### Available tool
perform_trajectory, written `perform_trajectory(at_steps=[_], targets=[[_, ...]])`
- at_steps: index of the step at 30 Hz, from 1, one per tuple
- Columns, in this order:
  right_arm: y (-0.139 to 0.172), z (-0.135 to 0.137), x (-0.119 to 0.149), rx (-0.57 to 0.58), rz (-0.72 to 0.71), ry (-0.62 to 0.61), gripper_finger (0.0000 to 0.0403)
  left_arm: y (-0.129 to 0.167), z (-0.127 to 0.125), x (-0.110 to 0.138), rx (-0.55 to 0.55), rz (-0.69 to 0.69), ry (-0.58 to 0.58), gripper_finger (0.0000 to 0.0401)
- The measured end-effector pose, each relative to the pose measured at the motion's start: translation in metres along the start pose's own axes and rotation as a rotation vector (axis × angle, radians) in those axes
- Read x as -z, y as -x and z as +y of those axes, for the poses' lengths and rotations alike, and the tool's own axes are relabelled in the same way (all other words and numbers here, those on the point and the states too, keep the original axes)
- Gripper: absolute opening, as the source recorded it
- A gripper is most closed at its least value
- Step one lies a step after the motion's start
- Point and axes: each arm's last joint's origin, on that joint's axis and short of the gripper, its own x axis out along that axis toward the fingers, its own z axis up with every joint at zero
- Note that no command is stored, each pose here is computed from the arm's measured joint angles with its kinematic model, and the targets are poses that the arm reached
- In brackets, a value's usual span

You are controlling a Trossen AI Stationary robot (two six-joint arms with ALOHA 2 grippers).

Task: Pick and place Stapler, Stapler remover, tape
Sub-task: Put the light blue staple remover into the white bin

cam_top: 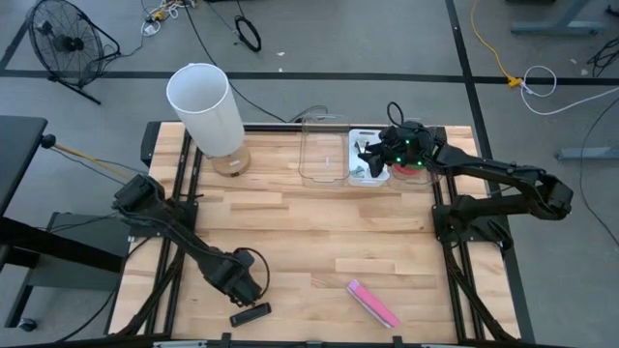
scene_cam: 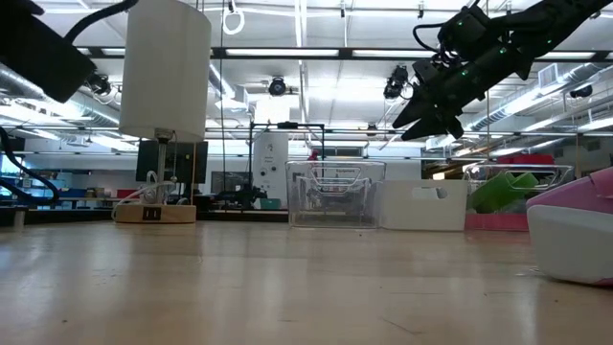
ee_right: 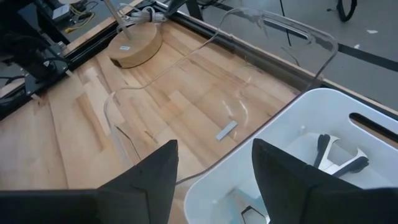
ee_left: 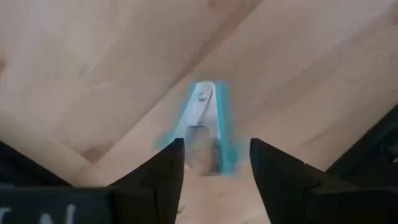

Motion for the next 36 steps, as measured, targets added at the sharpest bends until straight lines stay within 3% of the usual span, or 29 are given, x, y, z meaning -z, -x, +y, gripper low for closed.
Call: perform_trajectory(at_steps=[6, 13, 20, 27, 36], targets=[[0.0, 0.0, 0.0, 0.0, 0.001, 0.004, 0.0206, -0.009, -0.002, 0.0, -0.032, 0.016, -0.002, 0.0212], [0.0, 0.0, 0.0, 0.0, 0.001, 0.006, 0.0206, -0.009, 0.0, 0.0, -0.061, 0.022, -0.077, 0.0213], [0.0, 0.0, 0.0, 0.014, -0.003, 0.005, 0.0206, -0.008, 0.011, -0.001, -0.167, 0.035, 0.016, 0.0213], [0.0, -0.001, 0.0, 0.026, -0.006, 0.004, 0.0206, -0.009, 0.004, -0.003, -0.098, 0.012, 0.075, 0.0209], [0.0, 0.002, 0.001, 0.016, -0.002, 0.01, 0.0206, -0.009, 0.004, -0.004, -0.101, -0.032, 0.136, 0.0198]])
